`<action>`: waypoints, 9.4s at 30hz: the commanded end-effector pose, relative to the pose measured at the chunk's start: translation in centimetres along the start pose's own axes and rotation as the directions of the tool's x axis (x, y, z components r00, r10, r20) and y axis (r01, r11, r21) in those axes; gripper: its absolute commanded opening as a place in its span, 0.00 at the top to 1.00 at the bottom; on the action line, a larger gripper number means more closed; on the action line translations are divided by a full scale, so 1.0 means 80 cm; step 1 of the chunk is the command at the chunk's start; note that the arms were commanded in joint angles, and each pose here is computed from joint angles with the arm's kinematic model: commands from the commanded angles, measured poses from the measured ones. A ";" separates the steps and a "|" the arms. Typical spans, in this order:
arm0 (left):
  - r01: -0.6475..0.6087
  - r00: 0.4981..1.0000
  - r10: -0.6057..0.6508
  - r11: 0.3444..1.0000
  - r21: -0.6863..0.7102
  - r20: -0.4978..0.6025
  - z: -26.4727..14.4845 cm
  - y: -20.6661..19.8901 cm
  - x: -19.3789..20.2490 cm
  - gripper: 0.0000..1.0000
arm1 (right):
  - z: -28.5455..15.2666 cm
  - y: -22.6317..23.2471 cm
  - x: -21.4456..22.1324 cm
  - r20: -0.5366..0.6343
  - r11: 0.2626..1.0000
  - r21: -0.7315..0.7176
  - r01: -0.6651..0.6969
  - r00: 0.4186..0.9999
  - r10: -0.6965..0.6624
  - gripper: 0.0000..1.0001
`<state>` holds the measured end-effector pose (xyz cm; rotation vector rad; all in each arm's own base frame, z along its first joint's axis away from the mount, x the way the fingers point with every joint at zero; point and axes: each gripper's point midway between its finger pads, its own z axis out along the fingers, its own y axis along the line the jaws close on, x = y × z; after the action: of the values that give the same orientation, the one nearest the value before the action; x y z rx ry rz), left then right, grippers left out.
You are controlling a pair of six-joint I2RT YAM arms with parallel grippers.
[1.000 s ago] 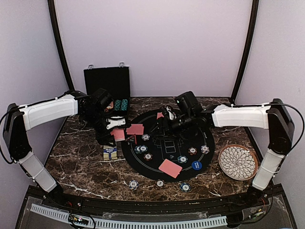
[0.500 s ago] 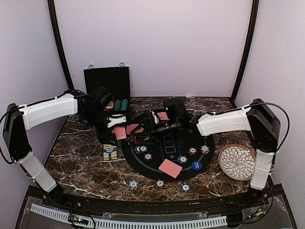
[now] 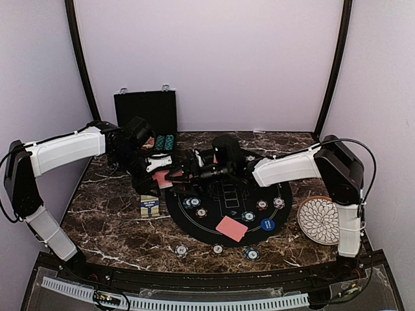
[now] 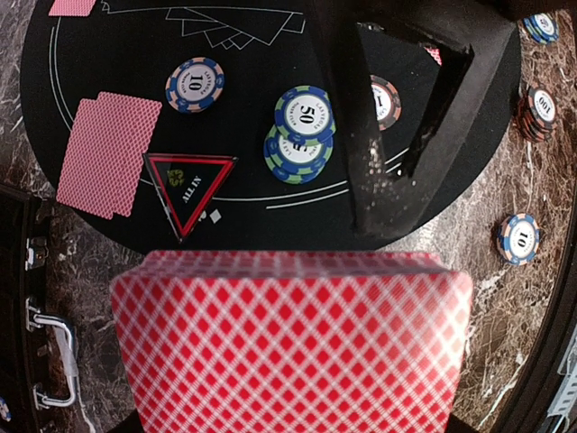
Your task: Distribute texas hold em gaming equipment
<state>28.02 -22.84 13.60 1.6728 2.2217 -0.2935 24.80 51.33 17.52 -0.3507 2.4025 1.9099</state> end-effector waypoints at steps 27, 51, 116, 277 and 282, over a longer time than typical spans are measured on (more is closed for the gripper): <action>-0.010 0.998 0.012 0.999 -0.037 0.054 -0.026 0.007 -0.019 1.00 | 0.008 0.015 -0.037 0.183 0.983 -0.184 -0.023 0.981 0.057 0.29; -0.002 0.999 0.004 0.999 -0.032 0.043 -0.021 0.005 -0.014 1.00 | 0.043 0.021 -0.041 0.121 0.968 -0.249 -0.035 0.990 0.067 0.26; -0.016 1.000 0.016 0.999 -0.043 -0.004 -0.009 0.004 0.005 1.00 | -0.035 0.008 -0.036 0.120 0.999 -0.052 -0.015 0.993 0.021 1.00; -0.029 0.999 0.028 0.999 -0.037 -0.036 -0.011 -0.002 0.017 1.00 | -0.185 -0.268 -0.097 0.108 0.697 0.716 -0.036 0.992 -0.059 0.88; -0.028 0.999 0.026 0.999 -0.034 -0.033 -0.012 -0.002 0.017 1.00 | -0.179 -0.241 -0.099 0.109 0.728 0.686 -0.010 0.990 -0.090 0.89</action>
<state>27.79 -21.45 12.75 1.6993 2.2426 -0.2143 38.15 33.76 2.94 -0.1956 2.7692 0.8380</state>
